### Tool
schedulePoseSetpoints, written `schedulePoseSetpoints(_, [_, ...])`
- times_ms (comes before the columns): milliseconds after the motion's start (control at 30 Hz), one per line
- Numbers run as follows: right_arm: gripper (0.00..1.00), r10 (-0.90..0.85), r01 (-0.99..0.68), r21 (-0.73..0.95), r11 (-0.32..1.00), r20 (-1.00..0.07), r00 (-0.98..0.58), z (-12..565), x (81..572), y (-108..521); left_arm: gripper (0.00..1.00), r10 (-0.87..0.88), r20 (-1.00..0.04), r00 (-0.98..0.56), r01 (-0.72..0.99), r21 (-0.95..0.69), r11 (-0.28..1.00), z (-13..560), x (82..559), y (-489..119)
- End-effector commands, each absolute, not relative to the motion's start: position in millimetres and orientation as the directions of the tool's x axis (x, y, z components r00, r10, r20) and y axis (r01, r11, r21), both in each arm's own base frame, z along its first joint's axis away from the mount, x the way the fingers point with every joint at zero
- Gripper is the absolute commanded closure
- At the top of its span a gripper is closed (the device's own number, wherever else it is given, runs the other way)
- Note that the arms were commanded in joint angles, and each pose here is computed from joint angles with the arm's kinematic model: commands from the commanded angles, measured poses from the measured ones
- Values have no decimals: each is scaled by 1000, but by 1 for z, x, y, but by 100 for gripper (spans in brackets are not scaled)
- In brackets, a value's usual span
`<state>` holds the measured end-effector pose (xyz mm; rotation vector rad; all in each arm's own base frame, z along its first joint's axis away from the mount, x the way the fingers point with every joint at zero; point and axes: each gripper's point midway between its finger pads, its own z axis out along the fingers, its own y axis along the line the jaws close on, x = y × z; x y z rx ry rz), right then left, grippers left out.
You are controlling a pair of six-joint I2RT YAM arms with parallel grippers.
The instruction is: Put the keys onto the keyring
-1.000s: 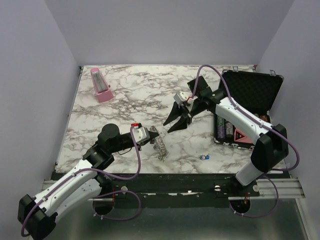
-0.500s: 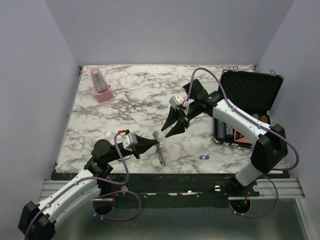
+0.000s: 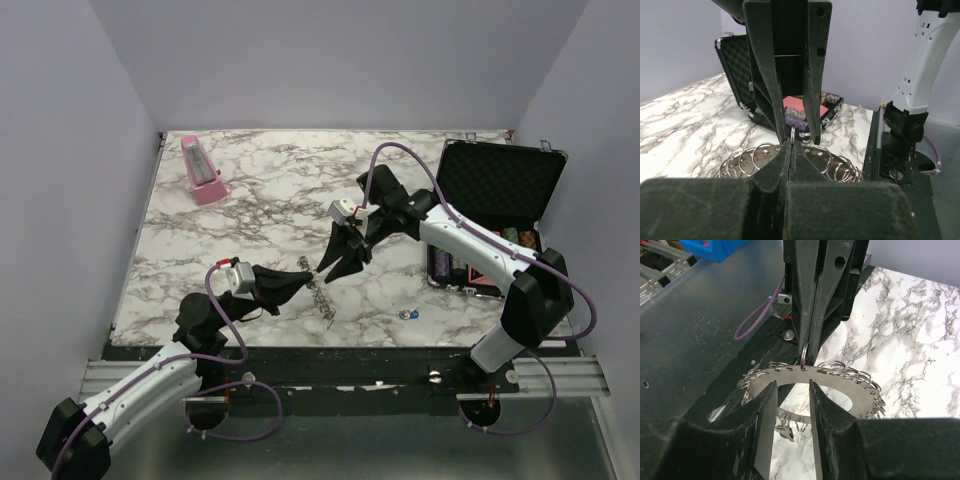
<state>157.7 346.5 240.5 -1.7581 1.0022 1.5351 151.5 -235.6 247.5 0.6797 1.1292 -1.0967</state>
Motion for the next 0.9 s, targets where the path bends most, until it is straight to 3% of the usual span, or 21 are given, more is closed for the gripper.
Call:
schedulePoseSetpoints(0, [61, -172, -841, 66, -538, -985, 33, 235, 158, 350, 100, -426, -902, 74, 927, -96, 364, 269, 152, -229])
schedulePoseSetpoints(600, [65, -174, -842, 83, -533, -985, 12, 239, 157, 356, 100, -433, -901, 35, 923, -137, 359, 265, 158, -233])
schedulePoseSetpoints(867, [85, -194, -858, 101, -503, -981, -2, 239, 163, 361, 100, -435, -900, 31, 921, -144, 362, 263, 159, -232])
